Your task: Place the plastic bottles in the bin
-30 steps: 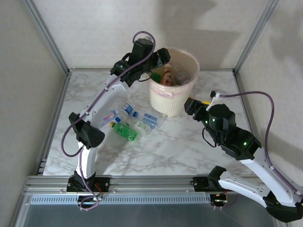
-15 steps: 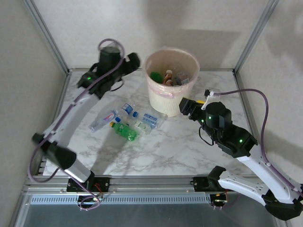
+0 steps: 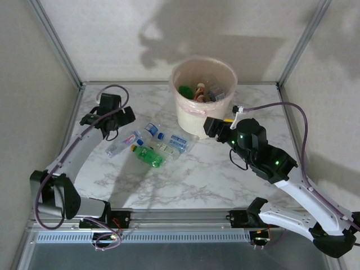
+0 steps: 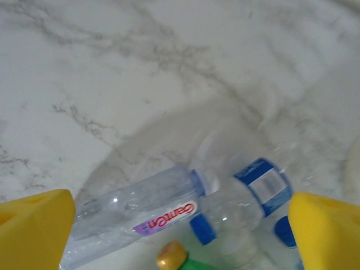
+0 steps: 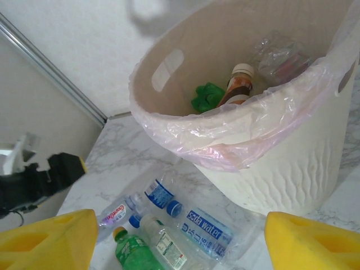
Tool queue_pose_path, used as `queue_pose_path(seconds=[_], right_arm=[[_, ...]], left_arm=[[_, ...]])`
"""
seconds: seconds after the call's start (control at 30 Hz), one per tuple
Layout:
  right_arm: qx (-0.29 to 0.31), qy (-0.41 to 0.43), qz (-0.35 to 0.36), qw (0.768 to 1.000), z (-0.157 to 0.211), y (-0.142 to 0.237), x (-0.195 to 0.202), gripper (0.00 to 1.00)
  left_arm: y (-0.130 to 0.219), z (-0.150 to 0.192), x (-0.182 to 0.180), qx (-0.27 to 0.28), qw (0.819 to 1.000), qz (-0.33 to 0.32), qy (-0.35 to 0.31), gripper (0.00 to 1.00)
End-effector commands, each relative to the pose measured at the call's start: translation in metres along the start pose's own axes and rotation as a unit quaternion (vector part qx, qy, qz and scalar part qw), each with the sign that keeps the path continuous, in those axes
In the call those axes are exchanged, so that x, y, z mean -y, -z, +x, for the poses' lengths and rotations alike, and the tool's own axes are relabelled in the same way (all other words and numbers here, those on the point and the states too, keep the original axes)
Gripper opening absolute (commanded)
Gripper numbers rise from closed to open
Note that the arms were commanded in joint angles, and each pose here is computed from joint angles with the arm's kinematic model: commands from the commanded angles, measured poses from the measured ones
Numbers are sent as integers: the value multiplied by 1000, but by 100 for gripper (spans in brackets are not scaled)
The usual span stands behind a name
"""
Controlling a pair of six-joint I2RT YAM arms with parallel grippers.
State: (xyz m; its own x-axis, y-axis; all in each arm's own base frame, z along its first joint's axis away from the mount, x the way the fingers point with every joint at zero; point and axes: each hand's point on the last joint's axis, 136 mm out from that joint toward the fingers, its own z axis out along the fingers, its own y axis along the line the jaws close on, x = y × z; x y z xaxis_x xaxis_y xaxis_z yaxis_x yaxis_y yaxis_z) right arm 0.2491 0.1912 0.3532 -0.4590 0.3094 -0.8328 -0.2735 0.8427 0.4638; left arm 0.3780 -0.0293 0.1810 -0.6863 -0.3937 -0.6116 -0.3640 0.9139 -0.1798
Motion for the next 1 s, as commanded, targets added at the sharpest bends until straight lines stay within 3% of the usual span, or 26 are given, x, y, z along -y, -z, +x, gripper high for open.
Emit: queue_pose_path(seconds=[0.0, 0.33, 0.67, 0.97], right_arm=[[6, -1, -11, 1000, -2, -2, -7, 79], [5, 7, -6, 1000, -7, -3, -9, 79], [6, 6, -4, 1000, -10, -2, -10, 79], [9, 0, 3, 1000, -8, 4, -3, 80]], left_arm=[[-18, 27, -16, -42, 997, -34, -55, 99], [-55, 65, -33, -76, 989, -87, -88, 100], [-78, 63, -21, -71, 970, -162, -164, 100], [-95, 66, -30, -80, 964, -187, -169, 100]])
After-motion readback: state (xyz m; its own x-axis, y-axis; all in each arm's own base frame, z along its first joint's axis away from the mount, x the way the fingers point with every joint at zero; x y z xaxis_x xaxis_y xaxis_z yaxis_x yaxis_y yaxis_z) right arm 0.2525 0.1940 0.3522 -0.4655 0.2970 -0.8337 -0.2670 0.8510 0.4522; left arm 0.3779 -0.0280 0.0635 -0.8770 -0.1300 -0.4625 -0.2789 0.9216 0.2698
